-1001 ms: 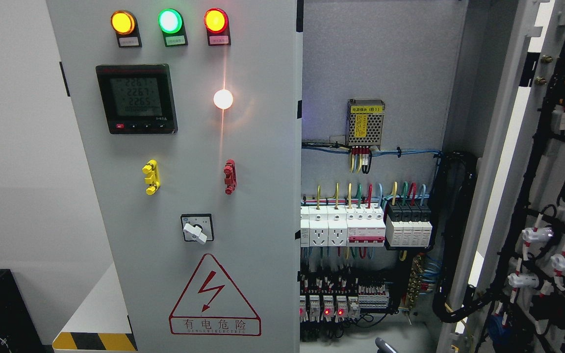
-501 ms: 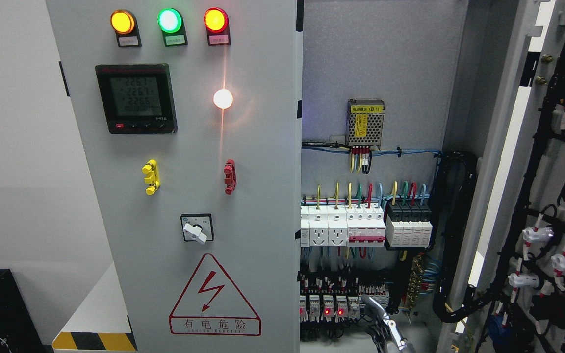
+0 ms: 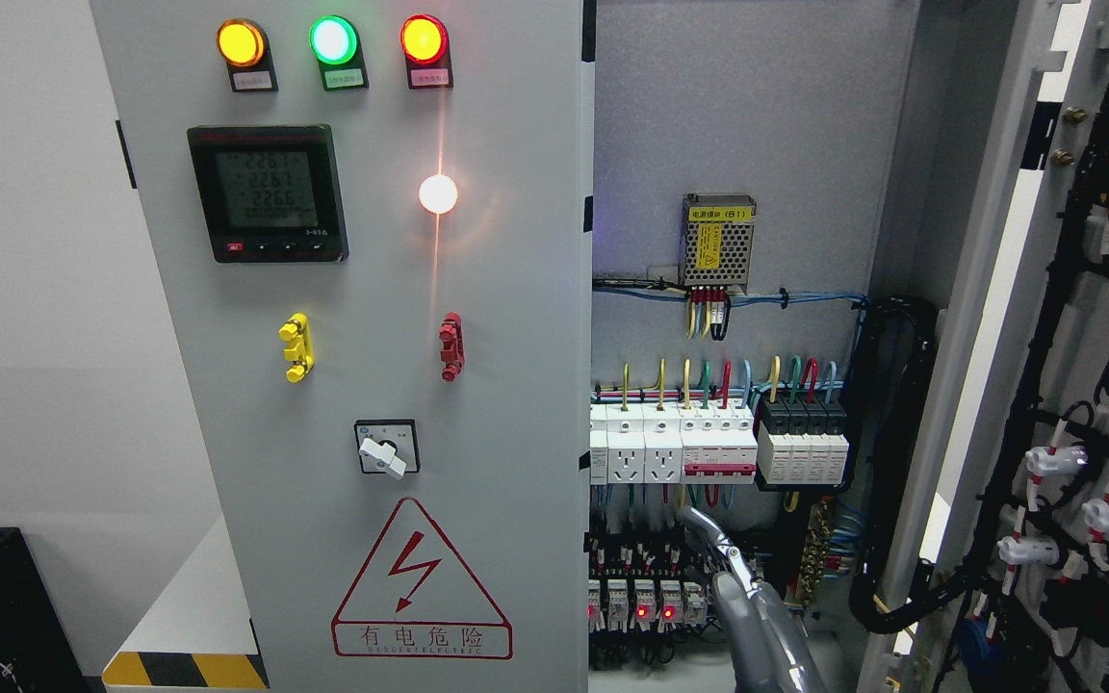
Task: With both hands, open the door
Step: 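Raise the right hand to the inner edge of the closed door, then hook the right fingers behind the closed door's inner edge, then pull the door open toward the robot with the right hand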
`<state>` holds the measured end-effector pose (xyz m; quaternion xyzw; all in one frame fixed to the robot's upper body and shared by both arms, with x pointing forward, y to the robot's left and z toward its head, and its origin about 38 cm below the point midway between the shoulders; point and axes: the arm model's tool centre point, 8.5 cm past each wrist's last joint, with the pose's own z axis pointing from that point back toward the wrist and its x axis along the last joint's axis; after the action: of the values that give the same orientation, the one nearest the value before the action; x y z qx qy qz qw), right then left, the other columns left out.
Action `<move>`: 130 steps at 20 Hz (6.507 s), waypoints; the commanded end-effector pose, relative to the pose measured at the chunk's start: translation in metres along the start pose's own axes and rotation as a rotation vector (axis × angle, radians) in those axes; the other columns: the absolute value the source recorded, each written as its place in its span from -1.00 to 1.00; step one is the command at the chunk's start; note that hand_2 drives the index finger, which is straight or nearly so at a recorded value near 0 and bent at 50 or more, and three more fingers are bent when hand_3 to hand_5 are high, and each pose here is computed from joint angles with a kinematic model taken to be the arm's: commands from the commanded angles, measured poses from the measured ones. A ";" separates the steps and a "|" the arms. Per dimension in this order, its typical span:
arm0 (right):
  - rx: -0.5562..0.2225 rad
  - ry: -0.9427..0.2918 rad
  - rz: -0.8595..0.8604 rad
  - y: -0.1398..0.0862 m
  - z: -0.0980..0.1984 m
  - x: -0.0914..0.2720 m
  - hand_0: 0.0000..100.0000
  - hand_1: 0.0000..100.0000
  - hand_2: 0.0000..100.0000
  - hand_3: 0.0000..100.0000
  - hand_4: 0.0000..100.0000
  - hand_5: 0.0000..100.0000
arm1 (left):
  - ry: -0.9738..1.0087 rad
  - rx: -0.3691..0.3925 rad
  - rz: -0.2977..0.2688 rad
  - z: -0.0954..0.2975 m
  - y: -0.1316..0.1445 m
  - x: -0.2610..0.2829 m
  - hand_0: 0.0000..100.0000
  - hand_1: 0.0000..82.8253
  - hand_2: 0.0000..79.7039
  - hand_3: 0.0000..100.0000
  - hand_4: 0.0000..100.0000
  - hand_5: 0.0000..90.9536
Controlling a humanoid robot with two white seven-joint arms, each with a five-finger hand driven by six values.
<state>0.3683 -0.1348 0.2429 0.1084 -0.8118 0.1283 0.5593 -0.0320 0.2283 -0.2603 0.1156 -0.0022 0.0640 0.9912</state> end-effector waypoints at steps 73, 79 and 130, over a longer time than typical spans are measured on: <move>0.292 0.089 -0.156 -0.038 -0.152 0.022 -0.62 -1.00 -1.00 -1.00 -1.00 -1.00 | 0.000 -0.002 0.001 0.000 -0.001 0.000 -1.00 -1.00 -1.00 -1.00 -1.00 -1.00; 0.377 0.088 -0.165 -0.037 -0.153 0.022 -0.62 -1.00 -1.00 -1.00 -1.00 -1.00 | 0.000 -0.002 0.001 0.000 -0.001 0.000 -1.00 -1.00 -1.00 -1.00 -1.00 -1.00; 0.615 0.036 -0.191 -0.037 -0.157 0.044 -0.62 -1.00 -1.00 -1.00 -1.00 -1.00 | 0.000 -0.002 0.001 0.000 -0.001 0.000 -1.00 -1.00 -1.00 -1.00 -1.00 -1.00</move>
<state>0.5051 -0.1250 0.3422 0.3408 -0.7161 0.3065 0.5264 -0.0320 0.2269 -0.2603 0.1145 -0.0021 0.0644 0.9913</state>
